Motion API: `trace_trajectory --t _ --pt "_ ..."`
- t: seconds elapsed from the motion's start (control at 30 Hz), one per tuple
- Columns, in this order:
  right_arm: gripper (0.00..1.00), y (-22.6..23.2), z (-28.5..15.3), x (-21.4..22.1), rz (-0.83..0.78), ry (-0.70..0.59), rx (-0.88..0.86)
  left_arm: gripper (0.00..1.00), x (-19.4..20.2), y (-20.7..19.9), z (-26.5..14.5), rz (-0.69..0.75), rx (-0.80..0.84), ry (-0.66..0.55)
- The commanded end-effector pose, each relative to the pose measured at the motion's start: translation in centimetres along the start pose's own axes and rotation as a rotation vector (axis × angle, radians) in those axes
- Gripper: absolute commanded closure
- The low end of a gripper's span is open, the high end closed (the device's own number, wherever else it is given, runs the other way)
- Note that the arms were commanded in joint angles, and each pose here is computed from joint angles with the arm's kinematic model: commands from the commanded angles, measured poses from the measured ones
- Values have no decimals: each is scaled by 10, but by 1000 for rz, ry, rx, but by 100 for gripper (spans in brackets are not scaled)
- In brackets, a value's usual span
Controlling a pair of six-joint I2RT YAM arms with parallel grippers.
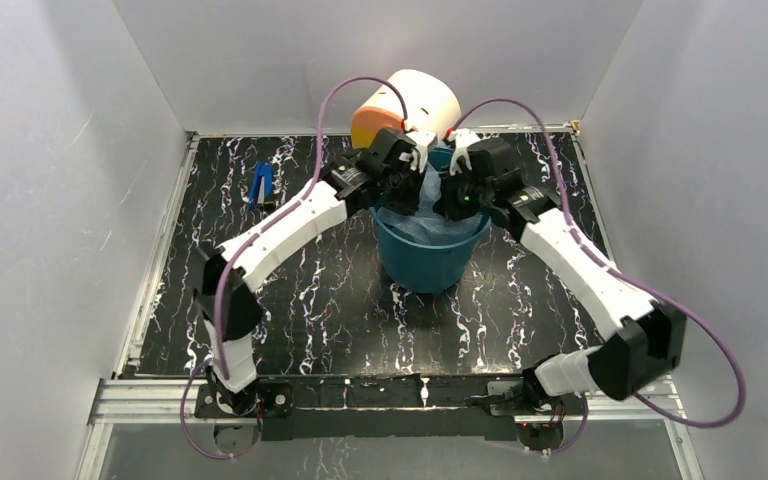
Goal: Put the trash bags into the trash bin
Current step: Place the trash bag in the trash bin.
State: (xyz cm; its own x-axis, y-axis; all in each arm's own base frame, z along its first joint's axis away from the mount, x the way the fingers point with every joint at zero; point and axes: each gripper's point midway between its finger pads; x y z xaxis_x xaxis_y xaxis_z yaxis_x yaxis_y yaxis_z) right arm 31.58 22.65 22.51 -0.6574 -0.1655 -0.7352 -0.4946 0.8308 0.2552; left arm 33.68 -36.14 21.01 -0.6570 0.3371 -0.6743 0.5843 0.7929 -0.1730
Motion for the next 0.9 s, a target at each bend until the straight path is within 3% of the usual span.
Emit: trace_trajectory --t 0.0,0.1,0.3,0.37,0.47,0.57,0.87 --pt "96 -5 -71 -79 -13 -350 116 100 -65 -24 -96 17 87 -315" --pt "92 -20 -83 -80 13 -369 187 100 -65 -8 -117 4 15 -367" --pt "90 -39 -81 -67 100 -343 234 99 -41 32 -132 8 -181 -352" --pt "89 -44 -85 -68 107 -343 242 80 -40 34 -139 1 -181 -375" --pt "85 -44 -95 -77 103 -367 249 74 -37 38 -143 -6 -188 -378" --pt "41 -50 -105 -83 97 -384 289 54 -29 42 -142 -12 -195 -358" --pt "19 -51 -141 -96 48 -488 330 46 -23 55 -148 -72 -198 -409"
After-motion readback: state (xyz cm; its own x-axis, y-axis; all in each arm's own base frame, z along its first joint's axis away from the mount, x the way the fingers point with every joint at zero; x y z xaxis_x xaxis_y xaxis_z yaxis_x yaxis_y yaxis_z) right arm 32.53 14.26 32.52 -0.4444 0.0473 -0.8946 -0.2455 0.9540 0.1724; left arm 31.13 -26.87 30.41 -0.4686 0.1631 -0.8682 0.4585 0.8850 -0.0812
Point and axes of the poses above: each gripper's point midway between its finger pads, its own z axis out along the fingers, its own y axis along the line the jaws close on, x = y × z
